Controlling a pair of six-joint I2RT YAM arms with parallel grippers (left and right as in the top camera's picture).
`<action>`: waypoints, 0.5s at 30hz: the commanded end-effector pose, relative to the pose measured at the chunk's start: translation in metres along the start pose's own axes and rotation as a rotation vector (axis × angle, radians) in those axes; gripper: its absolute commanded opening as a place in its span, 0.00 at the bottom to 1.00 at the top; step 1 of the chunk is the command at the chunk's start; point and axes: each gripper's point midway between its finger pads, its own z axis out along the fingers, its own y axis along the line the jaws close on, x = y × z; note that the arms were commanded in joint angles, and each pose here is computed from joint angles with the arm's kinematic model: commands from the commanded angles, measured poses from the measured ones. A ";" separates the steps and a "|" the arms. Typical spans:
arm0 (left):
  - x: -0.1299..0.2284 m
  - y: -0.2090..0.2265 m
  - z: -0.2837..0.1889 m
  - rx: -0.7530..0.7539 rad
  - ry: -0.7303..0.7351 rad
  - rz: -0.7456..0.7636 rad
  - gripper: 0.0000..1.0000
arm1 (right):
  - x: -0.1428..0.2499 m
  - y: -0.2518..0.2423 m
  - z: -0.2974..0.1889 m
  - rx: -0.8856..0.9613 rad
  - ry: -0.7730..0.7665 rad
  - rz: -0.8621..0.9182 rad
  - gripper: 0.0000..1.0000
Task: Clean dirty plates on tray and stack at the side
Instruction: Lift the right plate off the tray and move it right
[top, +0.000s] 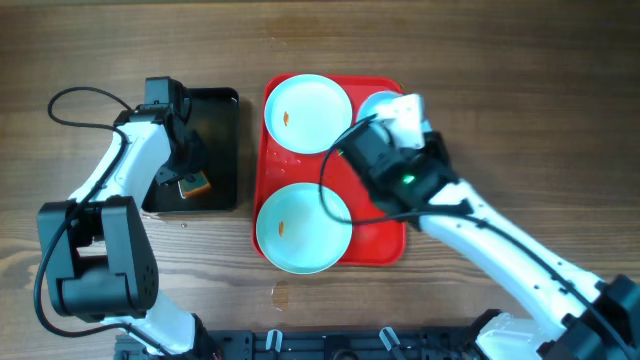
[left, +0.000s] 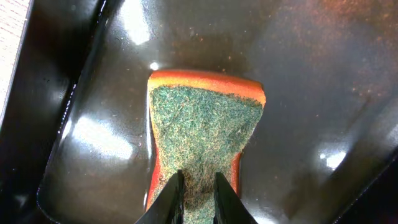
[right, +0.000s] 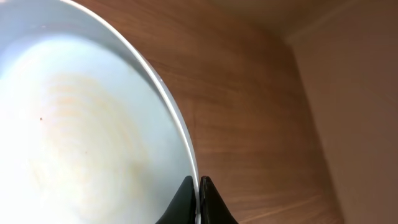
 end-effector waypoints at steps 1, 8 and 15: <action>0.000 -0.001 -0.001 0.013 0.001 0.006 0.13 | 0.000 -0.031 0.022 -0.061 0.081 0.221 0.04; 0.000 -0.001 -0.001 0.013 0.001 0.006 0.13 | 0.049 -0.080 0.087 -0.218 0.373 0.559 0.04; 0.000 -0.001 -0.001 0.013 0.001 0.006 0.13 | 0.124 -0.131 0.135 -0.192 0.585 0.842 0.04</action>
